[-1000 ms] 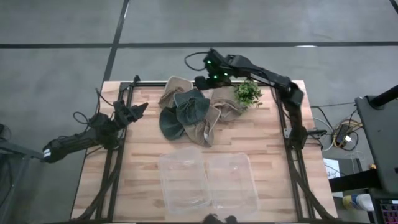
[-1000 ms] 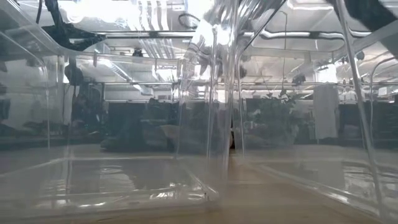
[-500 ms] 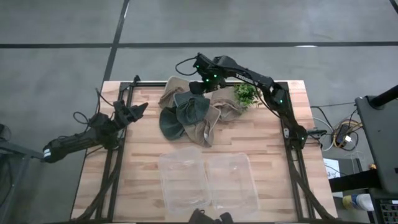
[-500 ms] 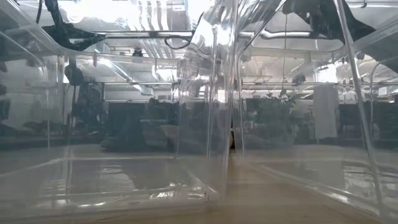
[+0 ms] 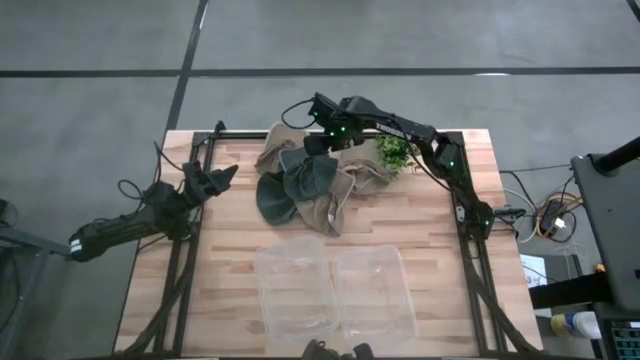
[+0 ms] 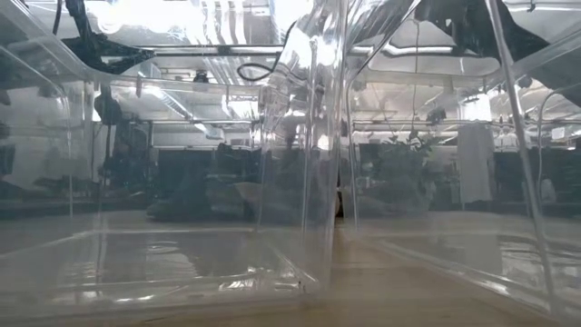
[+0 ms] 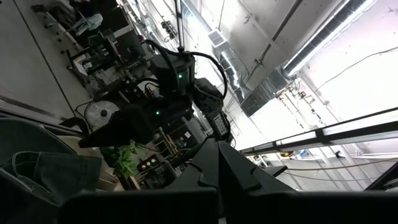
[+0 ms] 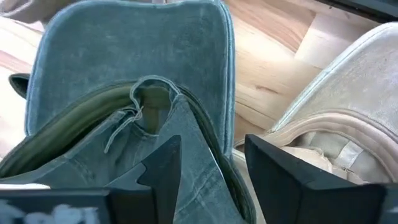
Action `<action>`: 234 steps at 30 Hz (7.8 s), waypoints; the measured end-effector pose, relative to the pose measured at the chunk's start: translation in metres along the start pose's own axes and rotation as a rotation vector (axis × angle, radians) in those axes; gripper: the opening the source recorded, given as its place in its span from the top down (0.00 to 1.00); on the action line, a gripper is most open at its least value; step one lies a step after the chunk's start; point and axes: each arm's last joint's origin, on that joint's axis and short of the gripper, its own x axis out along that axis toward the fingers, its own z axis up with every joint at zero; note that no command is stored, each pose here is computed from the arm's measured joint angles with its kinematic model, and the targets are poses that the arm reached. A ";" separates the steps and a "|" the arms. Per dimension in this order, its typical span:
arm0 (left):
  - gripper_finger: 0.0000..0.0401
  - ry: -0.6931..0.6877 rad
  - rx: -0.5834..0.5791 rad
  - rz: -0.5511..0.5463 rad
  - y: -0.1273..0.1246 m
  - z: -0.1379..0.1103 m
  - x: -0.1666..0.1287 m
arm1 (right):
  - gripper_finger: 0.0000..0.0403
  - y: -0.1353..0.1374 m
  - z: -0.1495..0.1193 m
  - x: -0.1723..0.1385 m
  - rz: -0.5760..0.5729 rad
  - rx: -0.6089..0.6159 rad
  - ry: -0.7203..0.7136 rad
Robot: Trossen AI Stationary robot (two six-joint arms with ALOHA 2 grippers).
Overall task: Pick & Place hat
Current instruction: Put the right black cap into the right transparent bin
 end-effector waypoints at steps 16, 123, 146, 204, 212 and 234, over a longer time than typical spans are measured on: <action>1.00 0.000 -0.009 0.000 0.000 0.000 0.000 | 0.69 0.013 -0.009 -0.012 0.041 -0.045 -0.006; 1.00 -0.012 0.012 -0.018 -0.007 0.004 0.001 | 0.93 0.014 -0.025 0.025 -0.158 -0.121 -0.172; 1.00 -0.012 0.012 -0.018 -0.007 0.004 0.001 | 0.98 0.037 -0.024 -0.027 -0.021 -0.163 -0.160; 1.00 -0.012 -0.013 -0.017 -0.007 0.004 0.001 | 0.83 0.024 -0.016 0.032 -0.080 -0.118 -0.048; 1.00 -0.012 -0.013 -0.017 -0.007 0.004 0.001 | 0.96 0.026 -0.016 0.017 -0.057 -0.134 -0.075; 1.00 -0.011 -0.074 -0.018 -0.007 0.004 0.001 | 0.97 0.036 -0.060 -0.147 0.260 -0.178 -0.225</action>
